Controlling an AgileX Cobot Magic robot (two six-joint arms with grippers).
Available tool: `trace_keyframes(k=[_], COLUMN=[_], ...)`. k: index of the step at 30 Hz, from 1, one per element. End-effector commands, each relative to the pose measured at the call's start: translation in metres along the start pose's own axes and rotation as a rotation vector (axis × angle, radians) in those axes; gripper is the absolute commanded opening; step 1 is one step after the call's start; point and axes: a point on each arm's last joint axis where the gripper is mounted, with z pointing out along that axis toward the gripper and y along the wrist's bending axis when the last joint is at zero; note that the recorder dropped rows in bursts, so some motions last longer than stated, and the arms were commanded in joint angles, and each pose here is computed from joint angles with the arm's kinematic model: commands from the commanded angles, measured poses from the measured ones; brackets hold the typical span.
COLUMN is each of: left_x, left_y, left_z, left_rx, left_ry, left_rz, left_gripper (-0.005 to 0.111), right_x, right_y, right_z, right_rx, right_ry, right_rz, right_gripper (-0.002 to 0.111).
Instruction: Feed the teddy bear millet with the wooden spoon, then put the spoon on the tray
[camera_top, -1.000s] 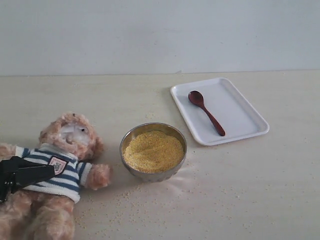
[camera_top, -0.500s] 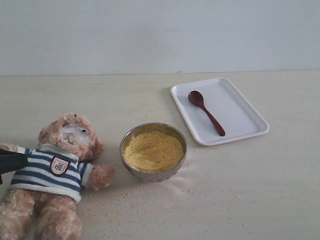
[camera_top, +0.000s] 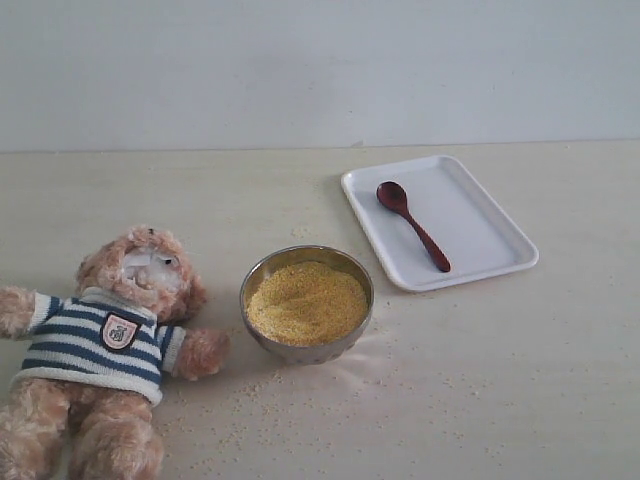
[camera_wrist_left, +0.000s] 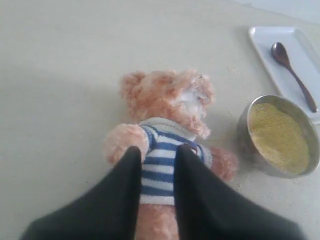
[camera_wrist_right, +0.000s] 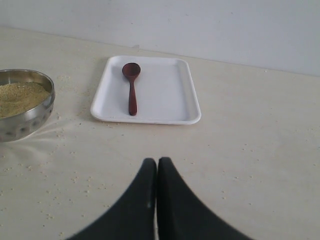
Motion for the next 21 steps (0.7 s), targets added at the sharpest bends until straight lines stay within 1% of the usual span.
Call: trace_keyframes(k=[1, 4, 7, 11, 13, 15, 19, 21], left_x=[0.003, 0.004, 0.001, 0.006, 0.013, 0.022, 0.046, 0.056], left_y=[-0.016, -0.024, -0.033, -0.042, -0.048, -0.054, -0.062, -0.065], left_z=[-0.018, -0.024, -0.032, -0.05, -0.06, -0.07, -0.086, -0.091], left_rx=[0.037, 0.079, 0.125, 0.093, 0.067, 0.035, -0.035, -0.024], left_ry=[-0.042, -0.075, -0.167, -0.292, -0.334, -0.371, -0.393, -0.391], left_rz=[-0.013, -0.048, -0.078, -0.05, 0.006, 0.026, 0.089, 0.102], left_gripper=[0.005, 0.005, 0.005, 0.005, 0.005, 0.005, 0.005, 0.005], right_x=[-0.001, -0.001, -0.001, -0.001, -0.001, -0.001, -0.001, -0.001], right_y=[0.0, 0.0, 0.0, 0.0, 0.0, 0.0, 0.0, 0.0], right_z=[0.0, 0.0, 0.0, 0.0, 0.0, 0.0, 0.0, 0.0], right_rx=[0.006, 0.006, 0.006, 0.006, 0.006, 0.006, 0.006, 0.006], right_ry=[-0.014, -0.014, -0.014, -0.014, -0.014, -0.014, -0.014, -0.014], right_rz=[-0.007, -0.007, -0.007, -0.007, -0.007, -0.007, -0.007, -0.007], right_gripper=[0.0, 0.0, 0.0, 0.0, 0.0, 0.0, 0.0, 0.0])
